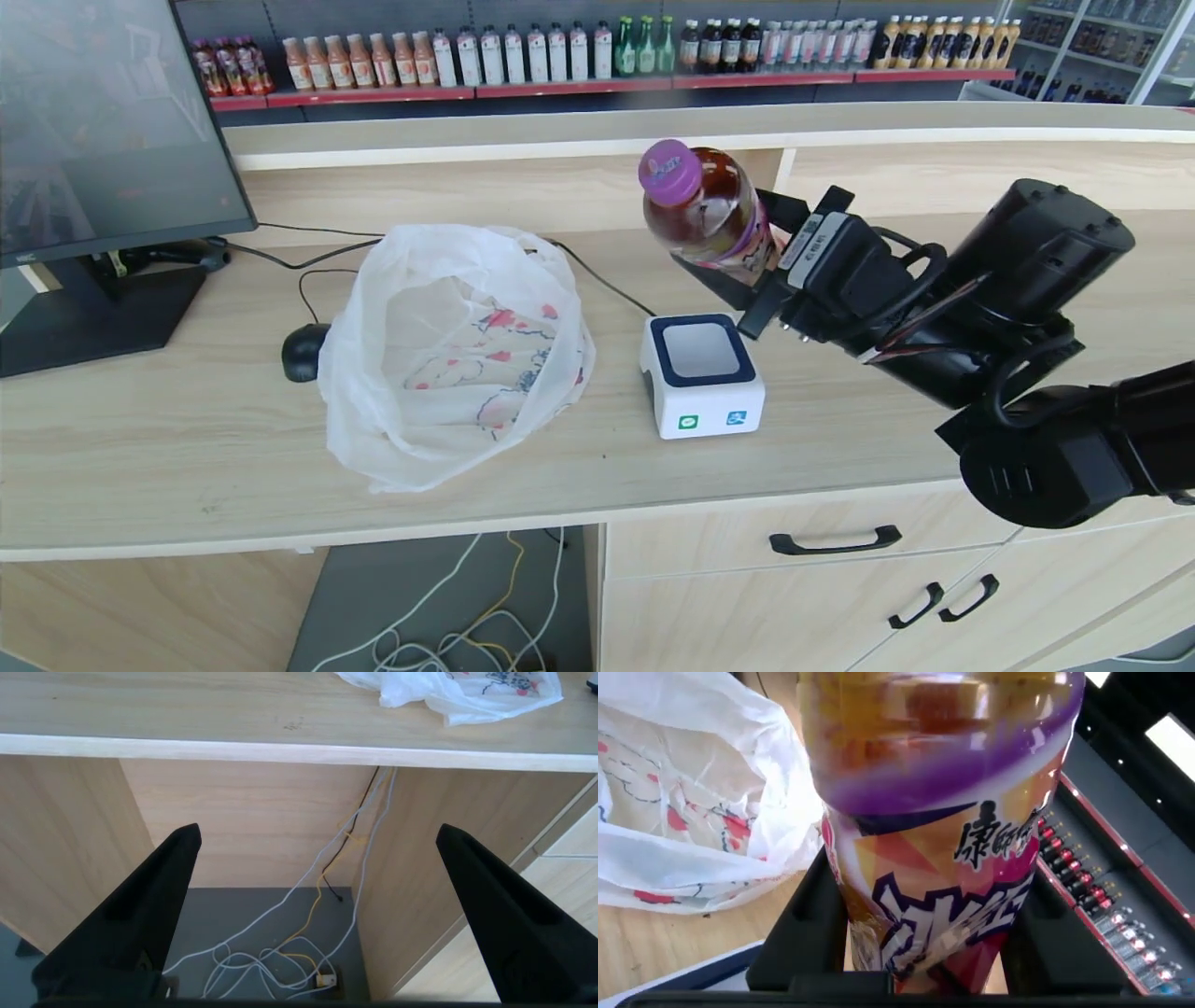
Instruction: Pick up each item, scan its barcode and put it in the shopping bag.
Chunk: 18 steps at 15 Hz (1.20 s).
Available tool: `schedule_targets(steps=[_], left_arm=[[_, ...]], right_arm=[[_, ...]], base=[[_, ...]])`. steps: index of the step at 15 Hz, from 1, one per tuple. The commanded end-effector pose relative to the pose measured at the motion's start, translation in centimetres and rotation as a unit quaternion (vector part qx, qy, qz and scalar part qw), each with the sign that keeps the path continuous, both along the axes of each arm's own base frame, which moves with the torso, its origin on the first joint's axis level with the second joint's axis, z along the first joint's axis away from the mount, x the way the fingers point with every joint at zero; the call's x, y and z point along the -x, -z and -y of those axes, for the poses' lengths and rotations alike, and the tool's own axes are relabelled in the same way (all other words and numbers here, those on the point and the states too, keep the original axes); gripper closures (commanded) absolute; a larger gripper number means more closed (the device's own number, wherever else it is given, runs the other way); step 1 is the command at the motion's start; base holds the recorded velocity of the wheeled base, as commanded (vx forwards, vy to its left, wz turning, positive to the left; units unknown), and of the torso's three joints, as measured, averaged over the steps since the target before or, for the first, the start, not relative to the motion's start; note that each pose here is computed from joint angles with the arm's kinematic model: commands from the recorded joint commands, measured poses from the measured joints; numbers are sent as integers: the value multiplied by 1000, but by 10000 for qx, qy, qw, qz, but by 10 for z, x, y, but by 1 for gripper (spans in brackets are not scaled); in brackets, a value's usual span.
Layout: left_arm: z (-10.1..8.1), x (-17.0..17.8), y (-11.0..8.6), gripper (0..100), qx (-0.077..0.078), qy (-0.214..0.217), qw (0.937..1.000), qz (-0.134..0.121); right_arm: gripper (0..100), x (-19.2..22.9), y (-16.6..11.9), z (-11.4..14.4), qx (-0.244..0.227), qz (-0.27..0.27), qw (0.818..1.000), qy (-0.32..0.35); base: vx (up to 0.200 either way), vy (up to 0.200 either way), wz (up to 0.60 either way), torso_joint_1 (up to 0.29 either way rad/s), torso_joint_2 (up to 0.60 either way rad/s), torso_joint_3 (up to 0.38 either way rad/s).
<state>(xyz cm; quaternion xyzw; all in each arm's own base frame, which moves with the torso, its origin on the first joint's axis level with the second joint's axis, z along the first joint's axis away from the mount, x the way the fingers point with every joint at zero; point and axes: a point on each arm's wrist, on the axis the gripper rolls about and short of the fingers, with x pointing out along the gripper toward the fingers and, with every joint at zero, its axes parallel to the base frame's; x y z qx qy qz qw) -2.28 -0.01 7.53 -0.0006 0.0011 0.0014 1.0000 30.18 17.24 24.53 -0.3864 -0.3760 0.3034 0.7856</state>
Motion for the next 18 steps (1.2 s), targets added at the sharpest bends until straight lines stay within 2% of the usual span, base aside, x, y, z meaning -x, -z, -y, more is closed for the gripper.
schedule_targets(steps=[1,6,18], left_arm=[[0,0,0,0,1,-2,10000,3],[0,0,0,0,1,-2,10000,3],[0,0,0,0,1,-2,10000,3]], right_arm=[[100,-5,6,0,135,1,9999,-91],[100,-12,18,6,508,150,9980,-331],[100,-26,47,7,985,158,9935,-555]], base=[[0,0,0,0,0,0],[0,0,0,0,0,0],[0,0,0,0,0,0]])
